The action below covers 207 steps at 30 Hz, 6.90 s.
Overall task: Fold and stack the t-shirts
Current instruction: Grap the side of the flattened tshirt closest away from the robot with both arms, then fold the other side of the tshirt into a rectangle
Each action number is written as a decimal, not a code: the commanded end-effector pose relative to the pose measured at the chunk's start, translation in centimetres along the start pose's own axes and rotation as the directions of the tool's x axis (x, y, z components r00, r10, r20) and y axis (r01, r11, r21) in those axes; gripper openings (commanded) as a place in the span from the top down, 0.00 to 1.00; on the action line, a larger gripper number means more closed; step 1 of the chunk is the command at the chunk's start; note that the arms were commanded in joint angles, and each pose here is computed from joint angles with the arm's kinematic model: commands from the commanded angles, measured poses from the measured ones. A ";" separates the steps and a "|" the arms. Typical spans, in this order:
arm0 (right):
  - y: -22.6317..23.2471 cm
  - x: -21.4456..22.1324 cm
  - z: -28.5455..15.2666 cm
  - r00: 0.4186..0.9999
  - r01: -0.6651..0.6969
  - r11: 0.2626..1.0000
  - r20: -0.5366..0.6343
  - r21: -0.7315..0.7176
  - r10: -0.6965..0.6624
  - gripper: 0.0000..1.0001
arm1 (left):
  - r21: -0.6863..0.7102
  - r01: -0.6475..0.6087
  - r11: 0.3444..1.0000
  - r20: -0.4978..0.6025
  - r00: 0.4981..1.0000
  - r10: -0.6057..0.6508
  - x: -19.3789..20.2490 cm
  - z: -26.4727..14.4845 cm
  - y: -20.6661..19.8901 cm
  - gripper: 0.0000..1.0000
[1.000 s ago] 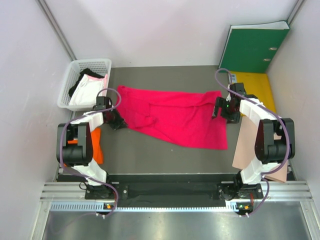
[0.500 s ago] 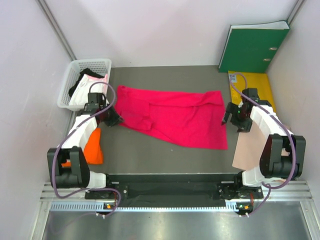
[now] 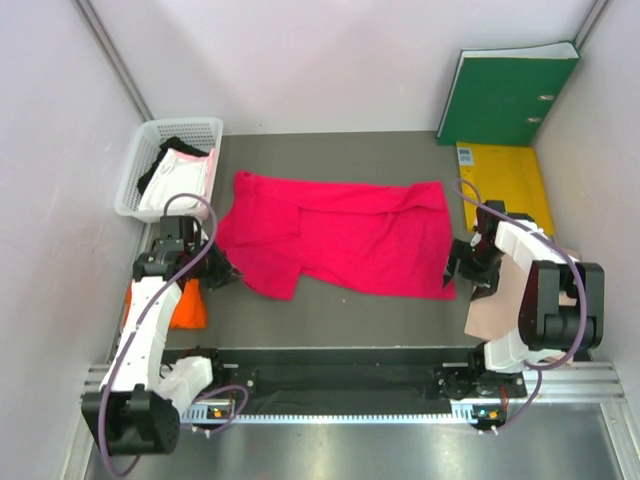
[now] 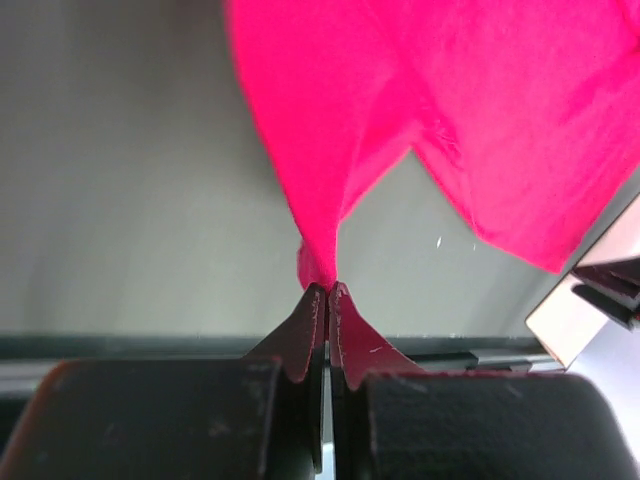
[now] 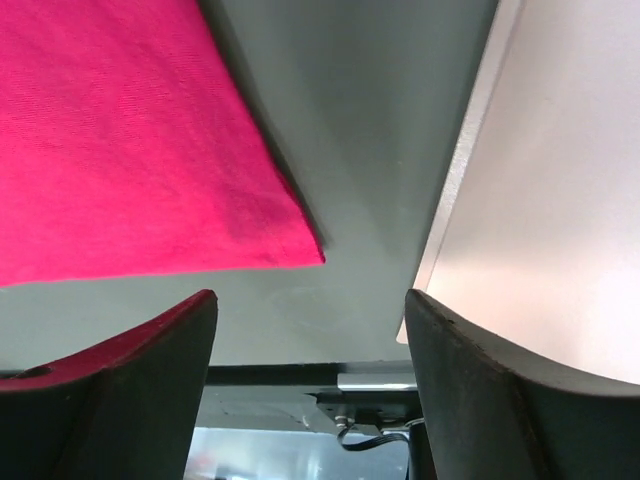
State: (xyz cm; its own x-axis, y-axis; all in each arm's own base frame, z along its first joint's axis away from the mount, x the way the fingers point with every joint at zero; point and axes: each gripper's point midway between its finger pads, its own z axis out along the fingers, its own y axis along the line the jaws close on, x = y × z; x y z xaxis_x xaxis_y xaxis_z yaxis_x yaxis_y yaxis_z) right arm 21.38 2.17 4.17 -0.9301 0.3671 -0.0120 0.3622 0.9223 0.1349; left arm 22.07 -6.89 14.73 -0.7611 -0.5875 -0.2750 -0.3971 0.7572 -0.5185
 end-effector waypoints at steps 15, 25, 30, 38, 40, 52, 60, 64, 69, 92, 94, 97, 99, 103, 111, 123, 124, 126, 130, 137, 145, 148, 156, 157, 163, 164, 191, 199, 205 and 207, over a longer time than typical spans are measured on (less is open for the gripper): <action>1.4 -0.2 4.5 0.996 0.040 0.998 -0.081 -0.047 -0.044 0.67 | -0.046 0.093 0.995 -0.046 0.994 -0.095 5.6 -4.2 2.3 1.00; 2.6 -2.8 1.6 0.994 0.070 0.994 0.089 -0.089 -0.062 1.00 | -0.038 0.052 0.998 -0.004 0.999 -0.053 3.6 -4.3 1.4 1.00; 3.2 -3.8 -1.3 0.983 0.085 0.991 0.170 -0.106 -0.066 1.00 | -0.033 0.037 0.999 0.034 0.999 -0.036 1.7 -4.3 0.5 1.00; 4.4 -5.6 -3.5 0.966 0.105 0.985 0.248 -0.139 -0.068 1.00 | 0.088 -0.007 0.996 0.171 0.985 -0.008 -3.3 -4.4 -3.5 1.00; 5.0 -6.4 -4.1 0.960 0.112 0.981 0.273 -0.156 -0.067 1.00 | 0.099 -0.015 0.995 0.199 0.980 -0.006 -4.6 -4.3 -4.3 1.00; 7.3 -11.9 -4.4 0.930 0.133 0.972 0.364 -0.195 -0.055 1.00 | 0.218 -0.059 0.974 0.338 0.941 -0.019 -12.8 -2.1 -9.5 1.00; 9.1 -16.3 -5.0 0.910 0.131 0.966 0.414 -0.221 -0.029 1.00 | 0.250 -0.036 0.968 0.340 0.939 -0.053 -17.1 1.1 -11.7 1.00; 9.8 -17.9 -4.7 0.908 0.132 0.964 0.419 -0.230 -0.024 1.00 | 0.263 -0.026 0.964 0.366 0.927 -0.075 -19.2 1.4 -12.8 1.00; 10.2 -19.7 -4.3 0.904 0.127 0.965 0.428 -0.228 -0.018 1.00 | 0.245 -0.006 0.970 0.345 0.935 -0.082 -20.6 3.5 -12.9 1.00; 10.6 -23.7 -2.7 0.894 0.075 0.973 0.447 -0.219 0.032 1.00 | 0.170 0.054 0.984 0.374 0.920 -0.115 -24.2 6.5 -11.5 1.00; 10.3 -23.8 -1.8 0.901 0.061 0.976 0.433 -0.209 0.036 0.96 | 0.149 0.070 0.986 0.362 0.924 -0.120 -24.4 7.4 -11.0 1.00; 10.0 -23.8 -0.6 0.914 0.055 0.982 0.406 -0.183 0.025 0.51 | 0.082 0.116 0.990 0.333 0.933 -0.137 -24.5 9.7 -9.3 0.98; 9.9 -23.4 -0.8 0.907 0.057 0.983 0.421 -0.174 0.022 0.35 | 0.056 0.138 0.989 0.296 0.943 -0.149 -24.9 11.7 -8.5 0.79; 10.4 -22.9 -3.9 0.862 0.095 0.976 0.507 -0.194 0.017 0.12 | 0.090 0.049 0.995 0.273 0.959 -0.072 -26.3 12.8 -10.1 0.01; 9.9 -19.9 -8.0 0.818 0.130 0.967 0.575 -0.219 0.021 0.11 | 0.189 -0.079 0.979 0.328 0.945 0.013 -24.6 7.8 -13.0 0.01; 9.8 -18.5 -6.7 0.845 0.124 0.965 0.535 -0.230 0.019 0.12 | 0.176 0.036 0.984 0.097 0.994 -0.054 -13.2 12.6 -7.9 0.22; 9.8 -18.5 -6.6 0.846 0.124 0.965 0.533 -0.231 0.019 0.12 | 0.177 0.030 0.984 0.079 0.996 -0.044 -12.1 13.1 -8.2 0.22; 9.8 -18.4 -6.5 0.849 0.127 0.964 0.528 -0.234 0.017 0.12 | 0.168 0.042 0.985 0.077 0.995 -0.056 -11.4 13.7 -7.3 0.22; 9.7 -18.1 -6.2 0.854 0.127 0.964 0.520 -0.235 0.014 0.12 | 0.154 0.055 0.987 0.063 0.996 -0.066 -10.9 14.9 -6.5 0.23; 9.4 -17.5 -5.7 0.861 0.125 0.966 0.508 -0.227 0.008 0.13 | 0.153 0.069 0.986 0.035 0.997 -0.075 -11.0 17.6 -6.3 0.32; 9.3 -17.3 -5.8 0.862 0.125 0.966 0.506 -0.225 0.006 0.13 | 0.164 0.070 0.984 0.024 0.997 -0.075 -11.6 19.3 -7.2 0.41; 9.2 -17.2 -5.8 0.862 0.125 0.967 0.507 -0.223 0.005 0.13 | 0.170 0.071 0.983 0.023 0.997 -0.076 -11.8 19.6 -7.5 0.45; 9.2 -17.3 -5.7 0.865 0.120 0.968 0.502 -0.222 0.008 0.13 | 0.184 0.068 0.981 0.009 0.997 -0.071 -11.8 20.6 -8.1 0.70; 9.2 -17.3 -5.7 0.865 0.121 0.968 0.501 -0.221 0.006 0.13 | 0.182 0.070 0.981 0.009 0.997 -0.073 -11.8 20.8 -8.1 0.85; 9.2 -17.3 -5.7 0.865 0.122 0.969 0.502 -0.215 0.002 0.13 | 0.195 0.044 0.980 0.061 0.997 -0.057 -13.3 18.9 -9.5 1.00; 9.2 -17.4 -5.8 0.863 0.121 0.969 0.505 -0.215 0.004 0.13 | 0.196 0.034 0.980 0.081 0.995 -0.051 -13.8 18.3 -9.9 1.00; 8.9 -18.9 -6.9 0.827 0.171 0.974 0.558 -0.149 -0.060 0.13 | 0.294 -0.014 0.956 0.178 0.983 -0.041 -20.8 16.1 -17.0 0.01; 10.3 -23.7 -7.0 0.782 0.221 0.967 0.615 -0.125 -0.099 0.13 | 0.324 -0.023 0.946 0.080 0.997 -0.003 -12.2 12.2 -15.0 0.01; 11.4 -26.1 -3.2 0.809 0.218 0.967 0.578 -0.131 -0.104 0.14 | 0.243 0.053 0.968 0.023 0.998 -0.060 -5.7 11.9 -9.8 0.01; 11.6 -26.6 -2.2 0.813 0.219 0.966 0.572 -0.134 -0.105 0.14 | 0.232 0.070 0.970 0.035 0.996 -0.081 -4.9 11.3 -8.9 0.01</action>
State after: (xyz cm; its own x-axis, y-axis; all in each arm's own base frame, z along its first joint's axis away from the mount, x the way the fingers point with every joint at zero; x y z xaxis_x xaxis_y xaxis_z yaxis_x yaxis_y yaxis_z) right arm 47.82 2.14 7.86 -0.7829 0.2993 -0.5455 0.1815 0.9484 0.2599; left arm 37.26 -15.09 13.12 -0.7411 -0.6086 -0.2837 -0.2521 0.6437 -0.7225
